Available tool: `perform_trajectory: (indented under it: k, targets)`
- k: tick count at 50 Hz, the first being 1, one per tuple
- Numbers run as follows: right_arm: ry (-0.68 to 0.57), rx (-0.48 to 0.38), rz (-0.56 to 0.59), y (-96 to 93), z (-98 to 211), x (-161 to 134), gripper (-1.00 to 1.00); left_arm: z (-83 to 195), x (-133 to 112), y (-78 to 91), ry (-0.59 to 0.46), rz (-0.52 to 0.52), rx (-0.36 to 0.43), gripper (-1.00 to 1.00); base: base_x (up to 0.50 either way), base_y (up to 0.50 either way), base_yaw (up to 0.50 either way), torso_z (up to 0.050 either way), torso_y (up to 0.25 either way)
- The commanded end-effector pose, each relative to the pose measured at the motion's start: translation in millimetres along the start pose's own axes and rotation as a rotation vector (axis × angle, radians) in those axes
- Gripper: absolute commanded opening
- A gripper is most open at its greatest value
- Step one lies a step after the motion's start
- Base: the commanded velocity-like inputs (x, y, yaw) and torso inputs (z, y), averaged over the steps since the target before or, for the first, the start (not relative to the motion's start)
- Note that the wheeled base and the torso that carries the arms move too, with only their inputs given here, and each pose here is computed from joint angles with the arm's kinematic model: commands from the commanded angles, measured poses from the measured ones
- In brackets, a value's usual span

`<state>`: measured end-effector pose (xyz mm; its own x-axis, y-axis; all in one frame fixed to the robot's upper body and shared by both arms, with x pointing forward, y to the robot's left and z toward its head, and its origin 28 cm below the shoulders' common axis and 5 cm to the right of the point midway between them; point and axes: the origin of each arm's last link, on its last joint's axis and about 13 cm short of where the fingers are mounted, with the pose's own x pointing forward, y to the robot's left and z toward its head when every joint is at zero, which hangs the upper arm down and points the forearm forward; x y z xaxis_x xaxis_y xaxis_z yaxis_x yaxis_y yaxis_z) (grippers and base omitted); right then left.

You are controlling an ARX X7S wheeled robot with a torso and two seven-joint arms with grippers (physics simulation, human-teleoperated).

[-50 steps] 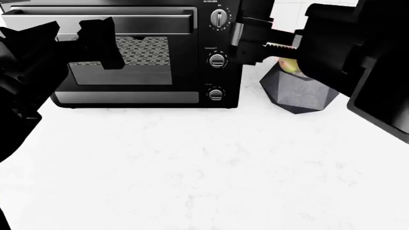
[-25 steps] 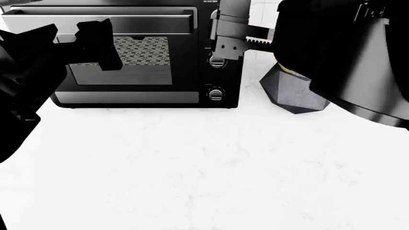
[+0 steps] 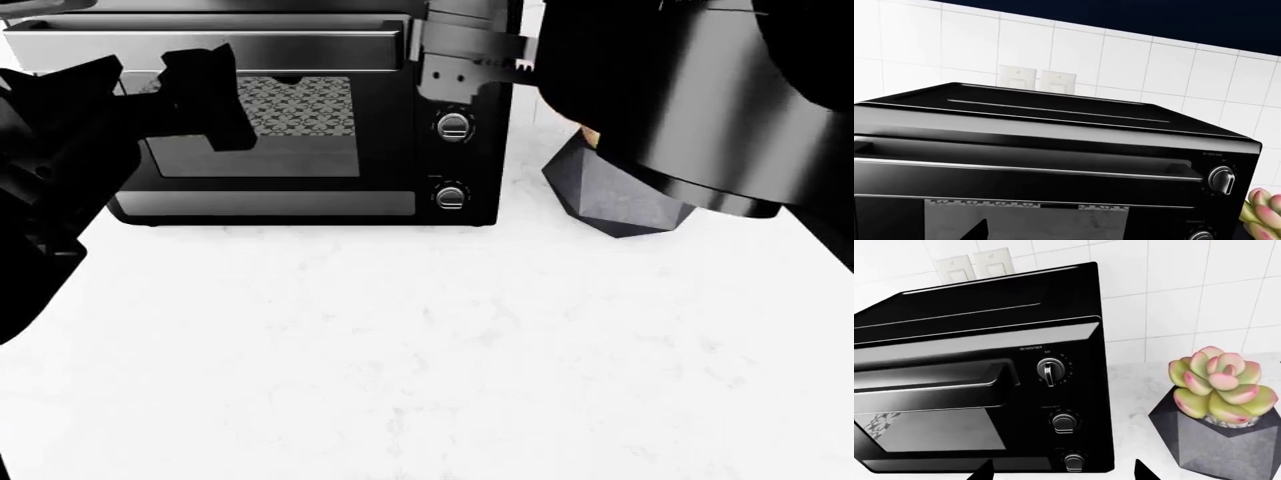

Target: Turn on the toaster oven by setting the timer.

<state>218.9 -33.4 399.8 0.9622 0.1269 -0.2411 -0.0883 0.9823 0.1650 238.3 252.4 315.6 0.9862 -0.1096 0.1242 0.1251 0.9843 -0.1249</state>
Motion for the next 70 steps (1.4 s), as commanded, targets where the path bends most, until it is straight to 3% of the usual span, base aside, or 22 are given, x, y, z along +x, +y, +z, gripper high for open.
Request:
perform_trajectory:
  k: [1, 10, 31, 55, 70]
  targets:
    - [0.009, -0.003, -0.010, 3.7, 1, 7, 1.00, 0, -1, 0.2, 0.000, 0.000, -0.001, 1.00, 0.00, 0.00, 0.00, 0.000, 0.000]
    - [0.074, 0.003, 0.037, -0.9, 3, 8, 1.00, 0, -8, 0.6, -0.001, -0.001, -0.002, 1.00, 0.00, 0.00, 0.00, 0.000, 0.000]
    - [0.074, 0.003, 0.037, -0.9, 3, 8, 1.00, 0, -8, 0.6, -0.001, -0.001, -0.002, 1.00, 0.00, 0.00, 0.00, 0.000, 0.000]
    - [0.067, 0.014, -0.051, 10.2, 6, 11, 1.00, -2, -7, -0.3, 0.004, -0.004, -0.004, 1.00, 0.00, 0.00, 0.00, 0.000, 0.000]
    - [0.091, -0.031, -0.075, 14.7, 4, 18, 1.00, -2, -7, -0.4, 0.007, -0.006, -0.005, 1.00, 0.00, 0.00, 0.00, 0.000, 0.000]
